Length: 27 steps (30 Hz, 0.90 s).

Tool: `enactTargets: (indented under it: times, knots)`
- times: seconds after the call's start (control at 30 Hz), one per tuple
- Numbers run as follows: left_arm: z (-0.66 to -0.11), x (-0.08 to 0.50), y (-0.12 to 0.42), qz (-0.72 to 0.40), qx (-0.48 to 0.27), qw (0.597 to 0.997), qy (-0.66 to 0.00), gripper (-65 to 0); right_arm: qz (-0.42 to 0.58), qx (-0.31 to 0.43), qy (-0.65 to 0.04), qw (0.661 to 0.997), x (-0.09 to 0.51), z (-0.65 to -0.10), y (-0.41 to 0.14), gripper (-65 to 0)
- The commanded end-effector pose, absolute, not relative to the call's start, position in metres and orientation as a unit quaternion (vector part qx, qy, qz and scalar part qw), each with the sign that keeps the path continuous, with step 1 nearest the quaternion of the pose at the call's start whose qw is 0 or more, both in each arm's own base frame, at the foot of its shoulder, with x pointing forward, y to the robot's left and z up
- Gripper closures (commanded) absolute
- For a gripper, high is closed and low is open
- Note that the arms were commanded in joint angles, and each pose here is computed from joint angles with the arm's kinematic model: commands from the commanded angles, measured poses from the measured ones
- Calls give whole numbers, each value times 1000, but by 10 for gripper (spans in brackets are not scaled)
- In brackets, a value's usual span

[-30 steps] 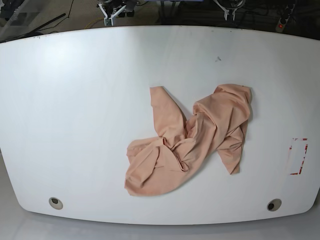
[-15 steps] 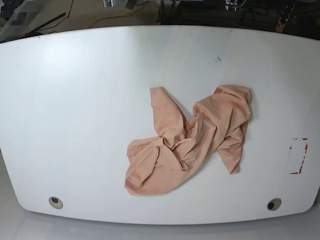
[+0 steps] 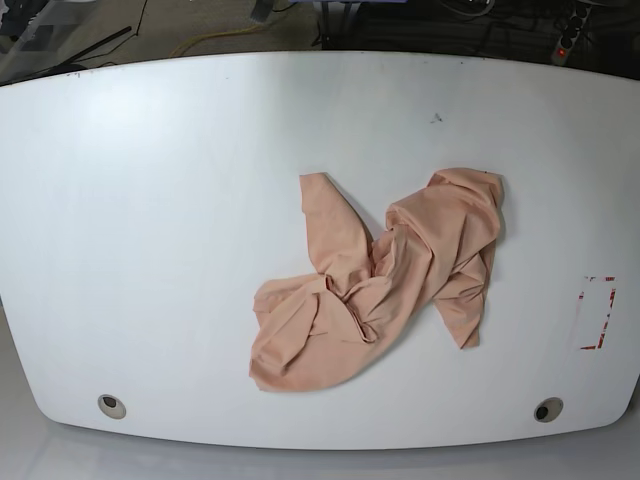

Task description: Fold the T-shirt properly

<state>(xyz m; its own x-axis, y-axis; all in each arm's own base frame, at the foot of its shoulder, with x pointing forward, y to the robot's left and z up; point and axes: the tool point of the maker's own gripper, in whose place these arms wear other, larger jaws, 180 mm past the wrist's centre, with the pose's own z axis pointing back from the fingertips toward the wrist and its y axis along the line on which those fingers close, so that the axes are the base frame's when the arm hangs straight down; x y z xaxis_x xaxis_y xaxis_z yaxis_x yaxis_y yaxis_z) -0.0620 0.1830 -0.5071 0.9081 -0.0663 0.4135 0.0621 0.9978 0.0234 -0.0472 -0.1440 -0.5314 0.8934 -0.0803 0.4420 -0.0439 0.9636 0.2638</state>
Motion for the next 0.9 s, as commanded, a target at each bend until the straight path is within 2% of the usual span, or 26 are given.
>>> enactTargets:
  times: [0.0, 0.5, 0.7, 0.87]
  knots:
    - [-484, -53, 191, -35, 16, 970, -241, -408, 4, 134, -266, 955, -29, -506, -146, -217]
    - [-374, 5, 184, -64, 23, 931, -358, -408, 88, 105, -327, 935, 26, -406, -146, -217]
    - [-360, 25, 182, -66, 23, 919, -389, -413, 103, 107, -376, 915, 60, -379, -137, -217]
    - [-358, 60, 183, -66, 28, 900, -431, -415, 64, 135, -440, 885, 104, -361, -133, -217]
